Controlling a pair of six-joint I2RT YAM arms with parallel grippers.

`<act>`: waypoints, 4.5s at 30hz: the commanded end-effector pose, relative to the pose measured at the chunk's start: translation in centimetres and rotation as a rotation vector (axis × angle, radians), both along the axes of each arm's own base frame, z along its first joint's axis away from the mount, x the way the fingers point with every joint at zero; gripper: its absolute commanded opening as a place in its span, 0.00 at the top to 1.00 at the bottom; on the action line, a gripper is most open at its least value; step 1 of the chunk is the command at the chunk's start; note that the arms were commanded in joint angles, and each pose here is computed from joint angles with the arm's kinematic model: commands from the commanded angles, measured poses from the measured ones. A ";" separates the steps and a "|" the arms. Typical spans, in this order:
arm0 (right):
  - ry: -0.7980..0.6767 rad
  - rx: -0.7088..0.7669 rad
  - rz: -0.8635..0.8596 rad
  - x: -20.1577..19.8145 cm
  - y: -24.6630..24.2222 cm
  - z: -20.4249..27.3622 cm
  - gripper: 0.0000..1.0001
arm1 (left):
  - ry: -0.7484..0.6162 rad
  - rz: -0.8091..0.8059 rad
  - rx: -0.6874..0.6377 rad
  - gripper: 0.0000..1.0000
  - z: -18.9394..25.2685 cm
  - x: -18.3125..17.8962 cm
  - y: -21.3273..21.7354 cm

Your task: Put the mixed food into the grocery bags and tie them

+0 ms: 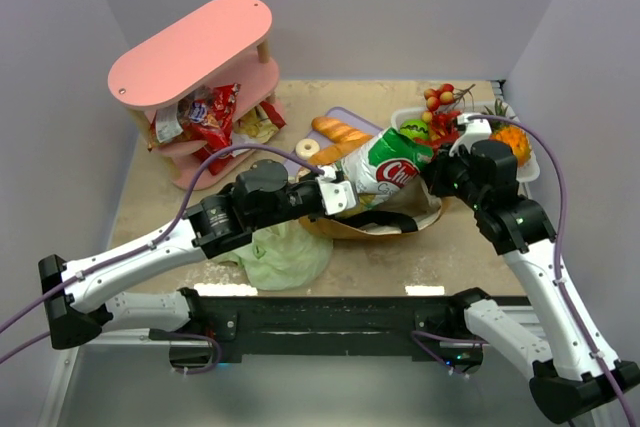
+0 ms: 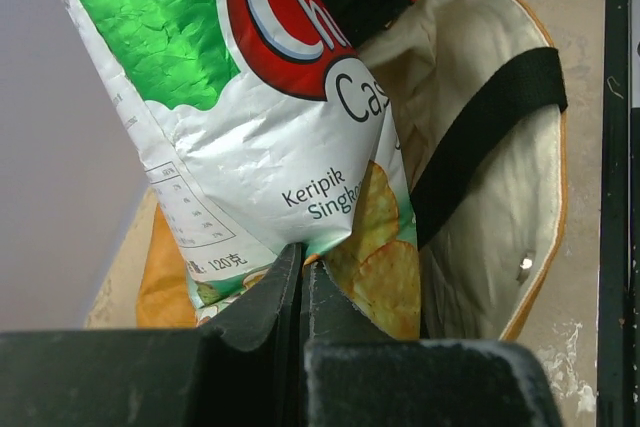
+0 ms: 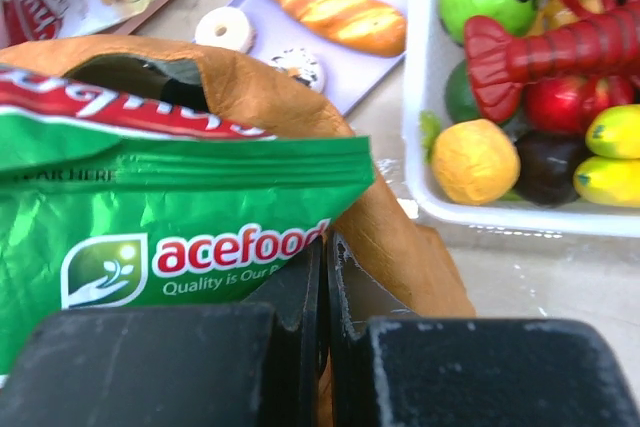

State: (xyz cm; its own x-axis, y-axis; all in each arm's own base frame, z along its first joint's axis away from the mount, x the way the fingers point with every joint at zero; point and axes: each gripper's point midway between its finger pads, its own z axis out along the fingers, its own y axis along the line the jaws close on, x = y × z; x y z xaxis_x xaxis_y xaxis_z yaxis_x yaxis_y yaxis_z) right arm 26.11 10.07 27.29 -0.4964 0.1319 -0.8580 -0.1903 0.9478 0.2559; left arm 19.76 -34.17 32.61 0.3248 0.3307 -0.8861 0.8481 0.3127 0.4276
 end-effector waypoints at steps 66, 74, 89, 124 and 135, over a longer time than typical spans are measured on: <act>-0.090 -0.073 -0.177 2.1 -3.7 3.9 1.00 | 0.132 0.123 -0.114 0.09 6.1 2.0 -2.2; -0.090 -0.064 -0.159 1.9 -3.4 4.0 1.00 | 0.189 0.353 -0.214 0.00 8.6 3.6 2.3; -0.075 -0.058 -0.135 1.0 -3.2 4.0 1.00 | 0.369 0.474 -0.020 0.00 -0.8 4.4 2.4; -0.061 -0.085 -0.101 -3.9 -4.4 10.9 1.00 | 0.555 0.353 -0.267 1.00 5.1 8.7 3.0; 0.002 -0.022 -0.012 -3.4 -2.0 7.7 1.00 | 0.680 0.305 -0.197 1.00 2.0 7.5 3.0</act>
